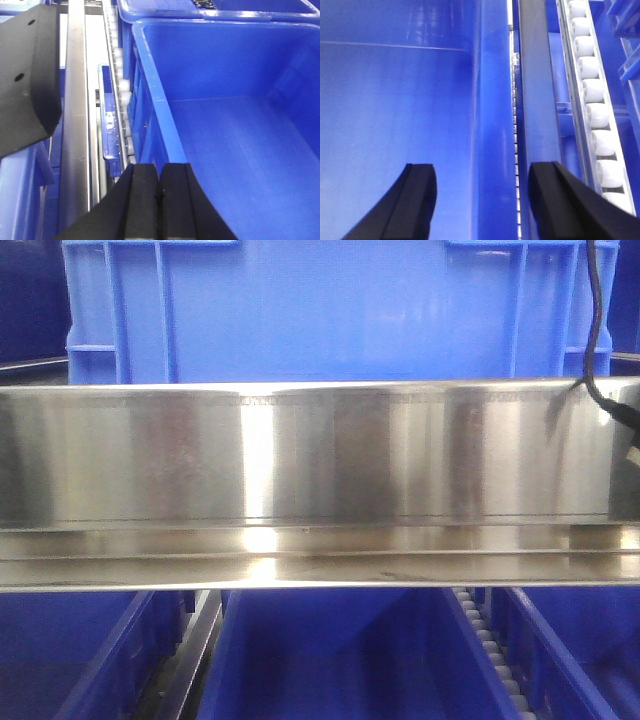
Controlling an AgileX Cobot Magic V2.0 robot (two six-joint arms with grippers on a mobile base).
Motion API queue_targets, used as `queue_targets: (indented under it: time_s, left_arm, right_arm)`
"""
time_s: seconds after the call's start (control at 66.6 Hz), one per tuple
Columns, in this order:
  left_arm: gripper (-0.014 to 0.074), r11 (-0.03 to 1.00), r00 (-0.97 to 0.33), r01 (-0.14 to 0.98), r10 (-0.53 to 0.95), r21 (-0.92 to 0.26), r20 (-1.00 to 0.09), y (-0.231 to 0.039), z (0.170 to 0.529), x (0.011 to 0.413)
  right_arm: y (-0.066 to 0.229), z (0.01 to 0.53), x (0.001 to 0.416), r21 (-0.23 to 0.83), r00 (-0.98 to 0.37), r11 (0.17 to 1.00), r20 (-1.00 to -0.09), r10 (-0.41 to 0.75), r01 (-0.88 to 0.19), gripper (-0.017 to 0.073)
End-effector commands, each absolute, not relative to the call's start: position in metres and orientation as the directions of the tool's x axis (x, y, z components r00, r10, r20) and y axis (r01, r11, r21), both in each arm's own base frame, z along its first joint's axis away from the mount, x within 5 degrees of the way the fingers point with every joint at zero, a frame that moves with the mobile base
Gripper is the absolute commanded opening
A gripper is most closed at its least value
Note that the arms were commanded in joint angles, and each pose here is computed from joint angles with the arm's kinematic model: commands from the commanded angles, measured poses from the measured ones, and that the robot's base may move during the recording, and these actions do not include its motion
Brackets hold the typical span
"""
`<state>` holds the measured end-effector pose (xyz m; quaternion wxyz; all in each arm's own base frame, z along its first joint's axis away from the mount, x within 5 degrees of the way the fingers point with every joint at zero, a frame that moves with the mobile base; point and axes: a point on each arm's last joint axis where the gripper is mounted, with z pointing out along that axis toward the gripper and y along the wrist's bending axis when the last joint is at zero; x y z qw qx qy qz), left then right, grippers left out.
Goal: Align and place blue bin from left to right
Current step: 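Close both grippers on the blue bin's opposite side rims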
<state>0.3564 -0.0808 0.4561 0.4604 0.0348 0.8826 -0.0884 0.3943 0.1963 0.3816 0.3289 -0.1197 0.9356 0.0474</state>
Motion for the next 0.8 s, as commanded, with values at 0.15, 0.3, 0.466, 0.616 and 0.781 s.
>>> queue_targets:
  time_s: [0.15, 0.3, 0.466, 0.616, 0.781]
  left_arm:
    - [0.0128, 0.988, -0.515, 0.123, -0.012, -0.088, -0.857, -0.113, 0.457, 0.358]
    - [0.0232, 0.994, -0.504, 0.104, 0.02, -0.037, -0.863, -0.132, 0.449, 0.367]
    - [0.0269, 0.999, -0.512, 0.035, -0.001, -0.022, -0.859, -0.141, 0.441, 0.381]
    - [0.0328, 1.0, -0.56, 0.003, -0.002, -0.004, -0.828, -0.143, 0.43, 0.393]
    - [0.0333, 1.0, -0.581, 0.001, 0.005, 0.006, -0.814, -0.147, 0.418, 0.402]
  right_arm:
    - [0.196, 0.384, 0.393, 0.017, -0.753, 0.967, -0.631, -0.186, -0.254, 0.0307]
    - [0.196, 0.384, 0.393, 0.017, -0.754, 0.967, -0.629, -0.187, -0.253, 0.0307]
    - [0.196, 0.384, 0.393, 0.016, -0.759, 0.968, -0.624, -0.188, -0.252, 0.0307]
    - [0.196, 0.384, 0.393, 0.016, -0.759, 0.968, -0.624, -0.188, -0.252, 0.0307]
    - [0.196, 0.384, 0.393, 0.016, -0.759, 0.968, -0.624, -0.188, -0.252, 0.0307]
